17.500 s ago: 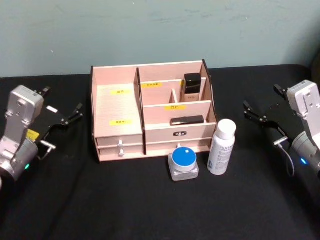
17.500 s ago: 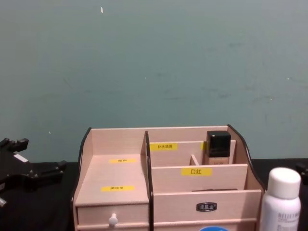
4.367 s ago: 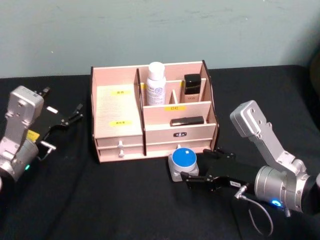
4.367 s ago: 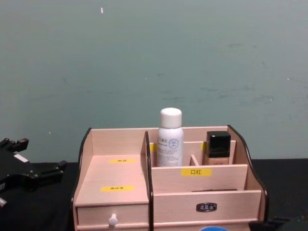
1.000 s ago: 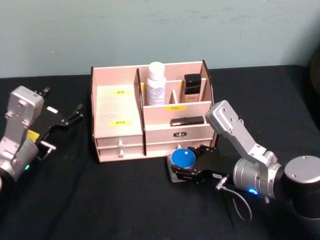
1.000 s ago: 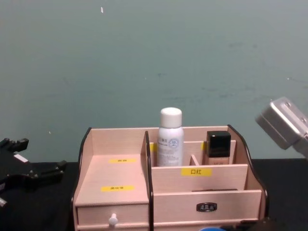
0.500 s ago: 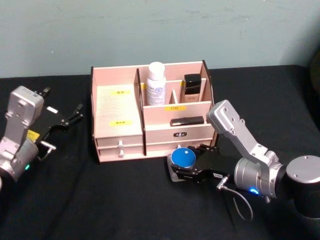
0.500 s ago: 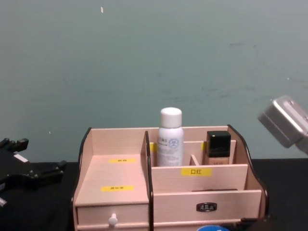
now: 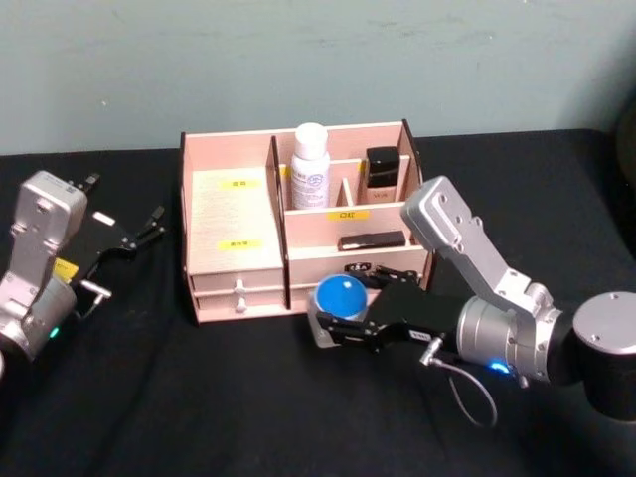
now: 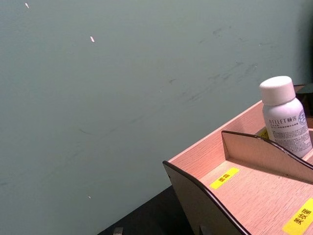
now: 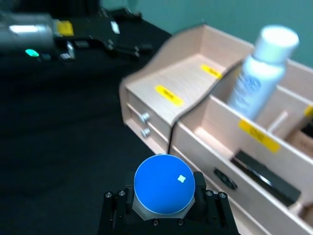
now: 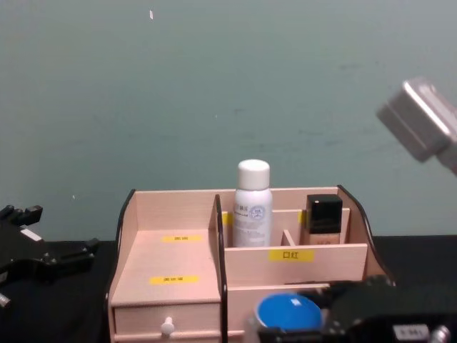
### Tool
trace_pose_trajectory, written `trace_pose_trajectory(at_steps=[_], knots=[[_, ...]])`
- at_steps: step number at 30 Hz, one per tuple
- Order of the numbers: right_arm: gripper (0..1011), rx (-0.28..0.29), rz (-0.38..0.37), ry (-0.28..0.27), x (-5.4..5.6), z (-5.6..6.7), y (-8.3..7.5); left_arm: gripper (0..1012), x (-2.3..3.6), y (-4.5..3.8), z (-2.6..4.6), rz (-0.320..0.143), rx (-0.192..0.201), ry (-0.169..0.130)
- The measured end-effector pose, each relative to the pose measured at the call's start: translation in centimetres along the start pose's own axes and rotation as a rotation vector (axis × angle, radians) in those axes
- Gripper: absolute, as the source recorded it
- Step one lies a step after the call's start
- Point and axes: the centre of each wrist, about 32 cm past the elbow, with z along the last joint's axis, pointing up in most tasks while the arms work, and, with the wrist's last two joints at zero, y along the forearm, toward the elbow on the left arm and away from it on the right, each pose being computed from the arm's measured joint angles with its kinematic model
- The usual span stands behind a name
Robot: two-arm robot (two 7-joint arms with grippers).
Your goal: Pick up the facial cleanser and watermelon frost from the table and place them into the tiered storage box.
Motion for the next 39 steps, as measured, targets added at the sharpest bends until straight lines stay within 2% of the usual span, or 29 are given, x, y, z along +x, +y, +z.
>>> trace_pose_trajectory(at_steps=[7,8,12,21,31,39], knots=[[728,0.039,0.055,-0.039,-0.4,2.4,0.9,1010,0.0,0.0,0.0,0.0,0.0,0.0],[728,0.039,0.055,-0.039,-0.4,2.4,0.9,1009,0.0,0.0,0.0,0.0,0.0,0.0],[728,0.053,0.067,-0.065,-0.1,3.8,2.2,1010,0.0,0.0,0.0,0.0,0.0,0.0],[728,0.079,0.07,-0.097,0.7,6.1,4.9,1010,0.0,0.0,0.0,0.0,0.0,0.0],[728,0.091,0.062,-0.115,1.5,7.8,7.5,1010,0.0,0.0,0.0,0.0,0.0,0.0],[728,0.084,0.039,-0.11,2.2,8.2,9.3,1009,0.0,0.0,0.0,0.0,0.0,0.0]])
